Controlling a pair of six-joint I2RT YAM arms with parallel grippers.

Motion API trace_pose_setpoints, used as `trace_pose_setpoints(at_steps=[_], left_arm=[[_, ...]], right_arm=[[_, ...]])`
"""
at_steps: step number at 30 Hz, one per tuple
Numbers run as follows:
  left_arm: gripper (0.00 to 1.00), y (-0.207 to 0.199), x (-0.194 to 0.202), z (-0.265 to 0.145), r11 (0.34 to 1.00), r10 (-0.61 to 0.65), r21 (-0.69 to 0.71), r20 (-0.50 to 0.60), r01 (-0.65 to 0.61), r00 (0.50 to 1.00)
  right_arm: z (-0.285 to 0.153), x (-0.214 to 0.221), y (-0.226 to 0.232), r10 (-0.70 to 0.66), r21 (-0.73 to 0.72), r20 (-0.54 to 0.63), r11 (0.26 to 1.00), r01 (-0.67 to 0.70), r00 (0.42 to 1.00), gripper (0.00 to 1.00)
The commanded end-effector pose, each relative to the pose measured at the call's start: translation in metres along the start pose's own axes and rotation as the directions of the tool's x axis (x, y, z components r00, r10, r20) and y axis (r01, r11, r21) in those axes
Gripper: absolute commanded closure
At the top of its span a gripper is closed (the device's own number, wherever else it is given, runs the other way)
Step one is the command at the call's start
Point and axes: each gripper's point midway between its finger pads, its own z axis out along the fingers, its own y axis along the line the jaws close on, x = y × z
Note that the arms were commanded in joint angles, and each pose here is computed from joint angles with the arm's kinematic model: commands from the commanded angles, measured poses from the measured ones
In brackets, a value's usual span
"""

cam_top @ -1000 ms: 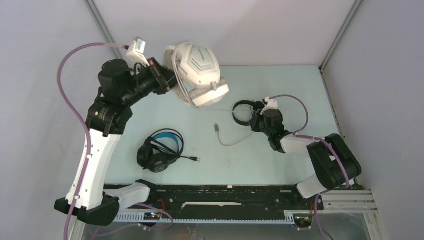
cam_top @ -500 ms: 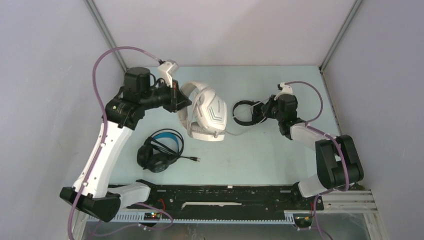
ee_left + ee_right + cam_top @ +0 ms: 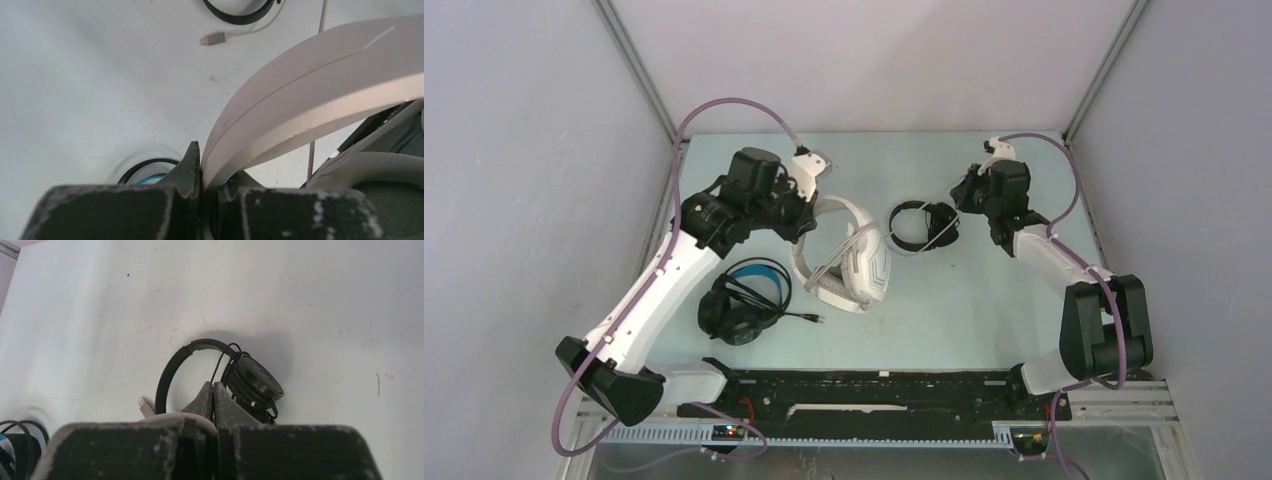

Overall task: Wrap the headphones
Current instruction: Wrap the headphones cable around the headphones.

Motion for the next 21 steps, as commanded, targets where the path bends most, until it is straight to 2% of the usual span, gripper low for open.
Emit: trace_pose_setpoints(at_steps=[1,10,14,21], left_arm=[[1.0,0.002,0.019,0.006,0.996,0.08,-0.026,-0.064,-0.082,0.995],[1.0,0.018,0.028,0.018,0.989,0.095,-0.099,-0.132,-0.109,0.987],[1.0,0.026,0.034,0.026,0.983,0.102,-0.137,-0.162,-0.125,0.981],[1.0,0.037,0.035,0.031,0.944,0.174,-0.239,-0.216,-0.225,0.961]], right_arm=[[-0.013,-0.043,0.006,-0.027,-0.006,0.071,1.0,0.027,0.997,1.0],[-0.031,-0.067,0.032,-0.06,-0.089,0.081,0.994,0.067,0.995,1.0],[-0.039,-0.069,0.044,-0.068,-0.13,0.04,0.989,0.072,0.997,1.0],[-0.053,-0.077,0.062,-0.089,-0.199,0.004,0.976,0.088,0.996,1.0]])
